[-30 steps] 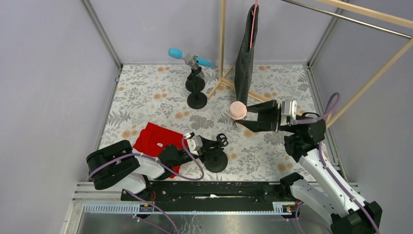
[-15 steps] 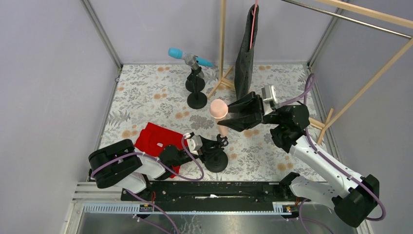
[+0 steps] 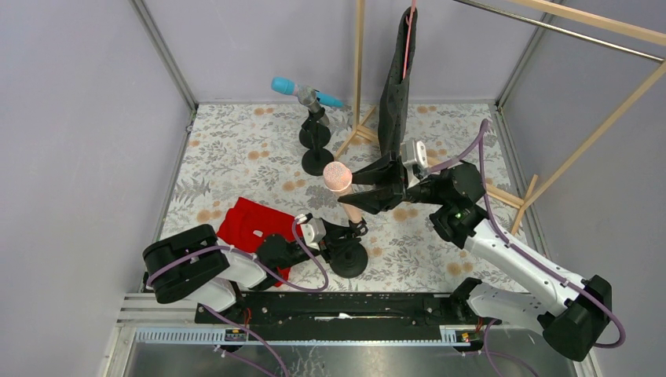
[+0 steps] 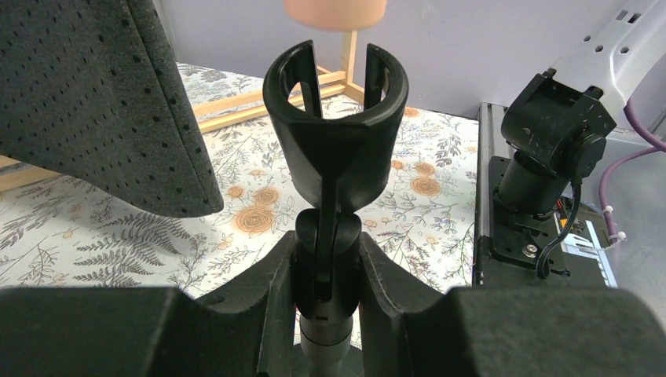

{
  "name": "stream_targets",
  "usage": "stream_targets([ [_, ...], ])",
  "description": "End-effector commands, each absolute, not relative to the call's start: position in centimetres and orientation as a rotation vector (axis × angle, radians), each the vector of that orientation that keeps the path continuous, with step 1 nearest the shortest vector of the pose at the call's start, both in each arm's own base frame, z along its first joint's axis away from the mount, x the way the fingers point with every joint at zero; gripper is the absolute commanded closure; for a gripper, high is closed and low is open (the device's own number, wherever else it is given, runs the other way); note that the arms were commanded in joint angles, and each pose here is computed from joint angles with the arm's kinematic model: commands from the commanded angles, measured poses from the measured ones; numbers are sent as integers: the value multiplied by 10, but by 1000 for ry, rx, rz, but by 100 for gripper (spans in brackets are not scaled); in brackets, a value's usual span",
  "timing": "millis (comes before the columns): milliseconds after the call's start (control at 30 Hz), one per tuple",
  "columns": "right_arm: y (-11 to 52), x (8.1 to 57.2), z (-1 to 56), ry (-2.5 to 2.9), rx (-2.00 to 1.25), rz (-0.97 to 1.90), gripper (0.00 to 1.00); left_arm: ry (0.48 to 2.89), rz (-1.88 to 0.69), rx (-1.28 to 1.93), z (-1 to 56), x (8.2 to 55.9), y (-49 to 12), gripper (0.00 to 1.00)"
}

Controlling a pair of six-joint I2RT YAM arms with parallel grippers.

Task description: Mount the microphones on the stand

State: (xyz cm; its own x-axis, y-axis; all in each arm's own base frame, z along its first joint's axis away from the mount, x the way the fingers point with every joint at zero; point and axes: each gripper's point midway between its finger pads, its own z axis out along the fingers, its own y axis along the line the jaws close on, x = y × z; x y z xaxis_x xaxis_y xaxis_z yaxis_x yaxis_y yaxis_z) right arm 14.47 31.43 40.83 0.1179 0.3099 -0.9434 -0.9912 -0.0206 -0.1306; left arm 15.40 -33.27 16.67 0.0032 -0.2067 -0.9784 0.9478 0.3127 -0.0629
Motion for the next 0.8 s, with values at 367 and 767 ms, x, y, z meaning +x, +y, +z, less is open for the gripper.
stream_targets([
  [367,322,152,404,911,-1040,1255,100,1165,-1101,733,186,158,-329,100],
  [767,322,157,374,980,-1039,1236,100,1174,-1102,741,182,156,-329,100],
])
